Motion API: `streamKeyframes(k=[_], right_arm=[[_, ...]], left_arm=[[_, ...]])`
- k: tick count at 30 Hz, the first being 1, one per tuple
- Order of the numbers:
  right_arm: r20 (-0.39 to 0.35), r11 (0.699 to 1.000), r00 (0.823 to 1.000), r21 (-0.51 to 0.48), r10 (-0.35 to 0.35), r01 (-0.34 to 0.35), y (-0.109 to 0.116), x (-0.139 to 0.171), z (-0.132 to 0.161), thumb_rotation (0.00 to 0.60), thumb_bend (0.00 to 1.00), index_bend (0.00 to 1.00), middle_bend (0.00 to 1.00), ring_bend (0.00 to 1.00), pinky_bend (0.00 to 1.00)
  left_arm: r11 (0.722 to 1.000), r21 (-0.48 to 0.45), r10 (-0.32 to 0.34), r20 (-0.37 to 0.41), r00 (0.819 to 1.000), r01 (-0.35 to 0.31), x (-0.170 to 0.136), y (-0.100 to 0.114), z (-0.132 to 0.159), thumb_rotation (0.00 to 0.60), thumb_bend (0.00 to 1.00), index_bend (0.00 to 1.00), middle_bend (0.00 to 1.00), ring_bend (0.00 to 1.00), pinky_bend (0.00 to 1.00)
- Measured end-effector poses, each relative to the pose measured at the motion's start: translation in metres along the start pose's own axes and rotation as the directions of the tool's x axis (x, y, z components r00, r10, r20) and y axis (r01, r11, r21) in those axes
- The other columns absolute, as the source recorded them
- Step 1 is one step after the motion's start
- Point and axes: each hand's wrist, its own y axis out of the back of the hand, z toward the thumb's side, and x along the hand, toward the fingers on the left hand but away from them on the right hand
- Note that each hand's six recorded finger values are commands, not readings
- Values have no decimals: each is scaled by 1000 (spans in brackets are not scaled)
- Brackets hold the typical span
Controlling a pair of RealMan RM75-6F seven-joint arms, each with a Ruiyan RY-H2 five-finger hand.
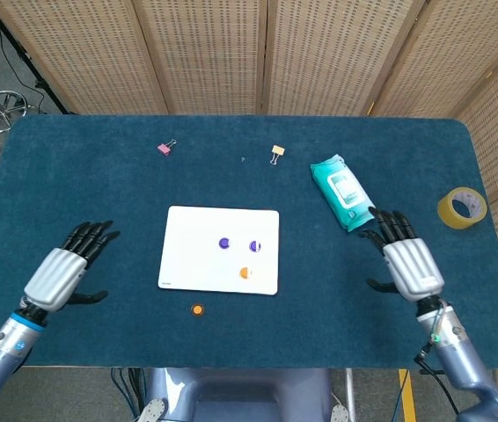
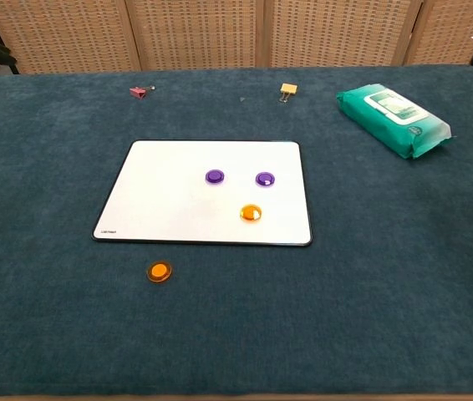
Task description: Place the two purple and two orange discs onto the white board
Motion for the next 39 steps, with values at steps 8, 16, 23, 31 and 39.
streamKeyframes(k=[8,16,23,31,39], right_arm=[[167,997,983,-25,-70,76,5,53,-58,600,92,185,0,0,0],[273,985,951,-48,-145,164,6,91,-85,600,92,178,0,0,0],[280,977,945,-80,-168,198,11,101,-92,600,92,181,0,0,0],[280,975,945,-96,-169,203,13,103,-97,600,92,194,0,0,0],[280,975,946,-104,-162,198,12,101,-99,600,93,200,0,0,0]], left_arm=[[992,59,-118,120,986,112,24,-43,46,600,123,134,0,0,0],[971,151,-215,209,954,186,43,-82,90,600,123,173,0,0,0],[954,188,-267,192,944,232,54,-110,107,600,194,248,0,0,0],[944,188,-302,155,941,272,61,-134,113,600,249,296,0,0,0],[936,194,-321,132,938,293,66,-149,113,600,295,325,0,0,0]])
